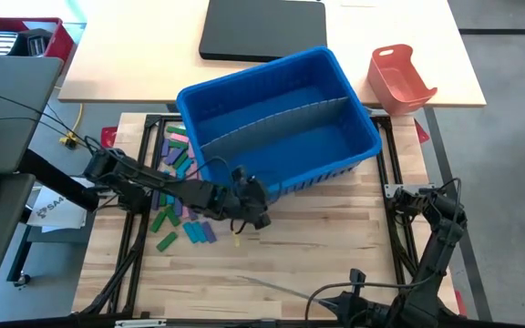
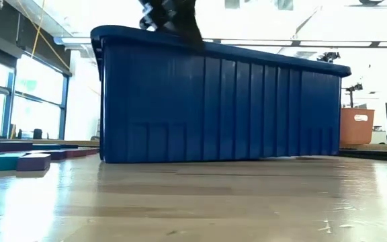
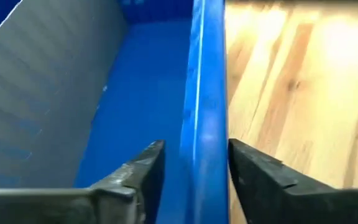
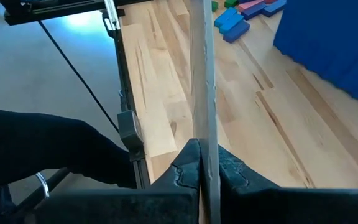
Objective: Sort blocks
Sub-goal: Insert the bin divider into the blue bin
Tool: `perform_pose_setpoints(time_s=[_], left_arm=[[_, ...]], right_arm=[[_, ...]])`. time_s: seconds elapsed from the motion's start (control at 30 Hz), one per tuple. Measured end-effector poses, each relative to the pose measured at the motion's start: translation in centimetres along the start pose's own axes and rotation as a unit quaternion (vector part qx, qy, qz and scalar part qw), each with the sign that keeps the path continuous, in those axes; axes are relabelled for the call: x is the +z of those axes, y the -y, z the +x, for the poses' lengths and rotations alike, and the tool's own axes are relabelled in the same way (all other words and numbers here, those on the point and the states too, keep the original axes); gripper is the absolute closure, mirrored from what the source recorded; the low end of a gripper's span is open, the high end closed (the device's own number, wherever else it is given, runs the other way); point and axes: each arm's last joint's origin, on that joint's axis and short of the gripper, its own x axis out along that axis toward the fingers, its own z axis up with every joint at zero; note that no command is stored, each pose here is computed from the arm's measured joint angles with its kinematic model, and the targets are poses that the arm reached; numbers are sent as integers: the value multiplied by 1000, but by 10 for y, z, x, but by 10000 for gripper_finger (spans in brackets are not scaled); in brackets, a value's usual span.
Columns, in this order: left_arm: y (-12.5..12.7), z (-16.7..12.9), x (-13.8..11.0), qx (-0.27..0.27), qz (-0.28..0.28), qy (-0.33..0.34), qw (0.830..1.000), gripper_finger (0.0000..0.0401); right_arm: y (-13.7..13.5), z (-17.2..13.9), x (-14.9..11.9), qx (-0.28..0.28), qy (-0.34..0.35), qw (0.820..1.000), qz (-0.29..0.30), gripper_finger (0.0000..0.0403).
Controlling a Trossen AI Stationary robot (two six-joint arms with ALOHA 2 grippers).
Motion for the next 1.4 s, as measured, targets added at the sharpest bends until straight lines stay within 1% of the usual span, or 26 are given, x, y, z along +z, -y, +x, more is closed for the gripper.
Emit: perform_pose_setpoints(time_s=[0.1, 0.2, 0.3, 0.43, 0.5, 0.57, 0.63, 0.73, 0.8, 0.87, 0.97, 1.03, 1.13, 1.23, 1.33, 1.4], left_arm=[[-3, 0, 8, -32, -5, 15, 999, 199], [-9, -11, 17, -52, -7, 39, 998, 188], [-22, -35, 28, -62, -13, 55, 996, 186], [-41, -77, 36, -80, -10, 64, 995, 185], [-50, -99, 34, -95, -8, 61, 994, 184], [-59, -119, 26, -104, -1, 44, 994, 184], [-68, -132, 15, -102, 13, 12, 995, 184], [-75, -144, -3, -89, 47, -48, 994, 184], [-76, -144, -15, -77, 81, -81, 990, 184], [-73, -139, -28, -72, 133, -106, 983, 184], [-67, -126, -47, -85, 210, -126, 966, 185], [-62, -118, -56, -96, 231, -130, 959, 187], [-60, -108, -63, -94, 229, -120, 962, 187], [-56, -101, -64, -96, 217, -101, 966, 187], [-50, -98, -58, -107, 186, -71, 974, 196], [-44, -96, -53, -134, 155, -49, 978, 212]], right_arm=[[4, -6, -1, -6, -3, 1000, 17, 402], [8, -12, -3, -16, 4, 999, 29, 402], [13, -19, -3, -24, 18, 999, 45, 402], [20, -28, 8, -26, 65, 996, 58, 402], [26, -31, 18, -29, 90, 993, 69, 402], [35, -33, 31, -32, 107, 990, 86, 402], [45, -34, 46, -40, 122, 987, 98, 402], [61, -38, 74, -52, 137, 985, 94, 402], [73, -43, 95, -58, 145, 984, 89, 402], [83, -48, 114, -63, 153, 983, 80, 402], [94, -56, 138, -68, 160, 983, 61, 402], [98, -61, 148, -61, 158, 984, 54, 402], [101, -68, 157, -52, 160, 985, 46, 402], [101, -72, 159, -47, 160, 985, 40, 402], [101, -72, 160, -45, 160, 985, 42, 402], [101, -72, 160, -45, 161, 985, 43, 402]])
